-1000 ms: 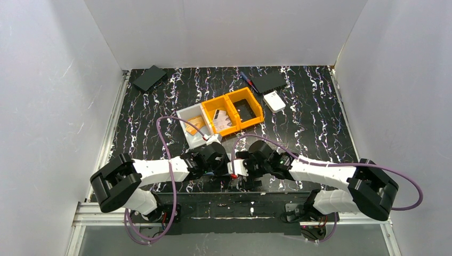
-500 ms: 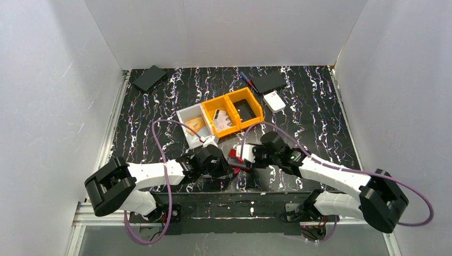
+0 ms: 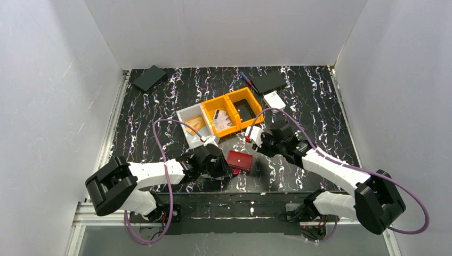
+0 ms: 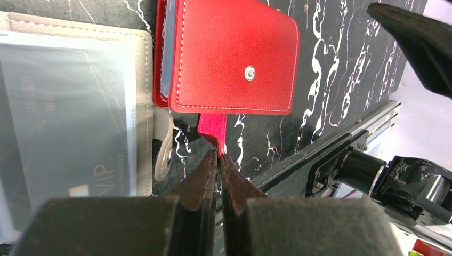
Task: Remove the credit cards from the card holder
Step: Open the card holder at the center of the board.
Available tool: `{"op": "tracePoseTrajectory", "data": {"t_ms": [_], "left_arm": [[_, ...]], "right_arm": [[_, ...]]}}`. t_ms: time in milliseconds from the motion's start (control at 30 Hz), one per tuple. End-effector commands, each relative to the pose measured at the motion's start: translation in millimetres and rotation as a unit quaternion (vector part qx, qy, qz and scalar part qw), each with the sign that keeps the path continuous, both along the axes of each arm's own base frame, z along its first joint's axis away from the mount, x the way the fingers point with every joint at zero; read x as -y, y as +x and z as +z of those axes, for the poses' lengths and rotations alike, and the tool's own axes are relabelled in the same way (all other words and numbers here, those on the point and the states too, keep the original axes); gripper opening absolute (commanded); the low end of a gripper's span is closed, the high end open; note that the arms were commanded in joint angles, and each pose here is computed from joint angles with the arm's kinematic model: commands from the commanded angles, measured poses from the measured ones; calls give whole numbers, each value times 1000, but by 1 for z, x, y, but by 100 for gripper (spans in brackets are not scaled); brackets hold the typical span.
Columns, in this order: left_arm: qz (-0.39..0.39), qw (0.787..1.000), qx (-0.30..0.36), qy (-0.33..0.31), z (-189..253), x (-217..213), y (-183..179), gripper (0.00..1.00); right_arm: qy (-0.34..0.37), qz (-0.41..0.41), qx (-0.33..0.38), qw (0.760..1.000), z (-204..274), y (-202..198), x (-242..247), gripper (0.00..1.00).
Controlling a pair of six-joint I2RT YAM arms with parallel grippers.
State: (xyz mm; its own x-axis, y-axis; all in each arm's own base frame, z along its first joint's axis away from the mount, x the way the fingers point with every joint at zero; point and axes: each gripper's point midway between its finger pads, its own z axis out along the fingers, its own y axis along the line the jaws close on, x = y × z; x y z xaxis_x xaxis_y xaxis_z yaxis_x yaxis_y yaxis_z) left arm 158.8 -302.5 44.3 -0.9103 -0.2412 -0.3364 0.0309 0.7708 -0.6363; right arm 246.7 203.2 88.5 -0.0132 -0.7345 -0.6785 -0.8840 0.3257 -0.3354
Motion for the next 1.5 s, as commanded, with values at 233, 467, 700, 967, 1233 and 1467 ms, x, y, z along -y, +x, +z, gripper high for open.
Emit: {"op": "tracePoseTrajectory", "data": {"t_ms": [233,467,700,967,1233,1467], "left_arm": [[-31,999,-6,-8,4,1,-10,0],[-33,999,-11,-28,13,8,-10,0],[-35,999,-16,-35,13,11,-11,0],[-32,999,-15,-38,13,6,-15,0],[-34,999,-18,-37,10,2,-18,0],[-38,998,-15,-37,11,2,-19,0]], "right_arm": [[45,247,-64,966,1,-79,-45,98],[-10,222,-19,975,-17,-67,-66,98],[-38,197,-5,980,-34,-63,-71,88],[-17,131,21,991,-13,-38,-63,61],[0,96,1,995,-10,-27,-57,22],[0,57,-17,998,-14,-15,-57,1]]}}
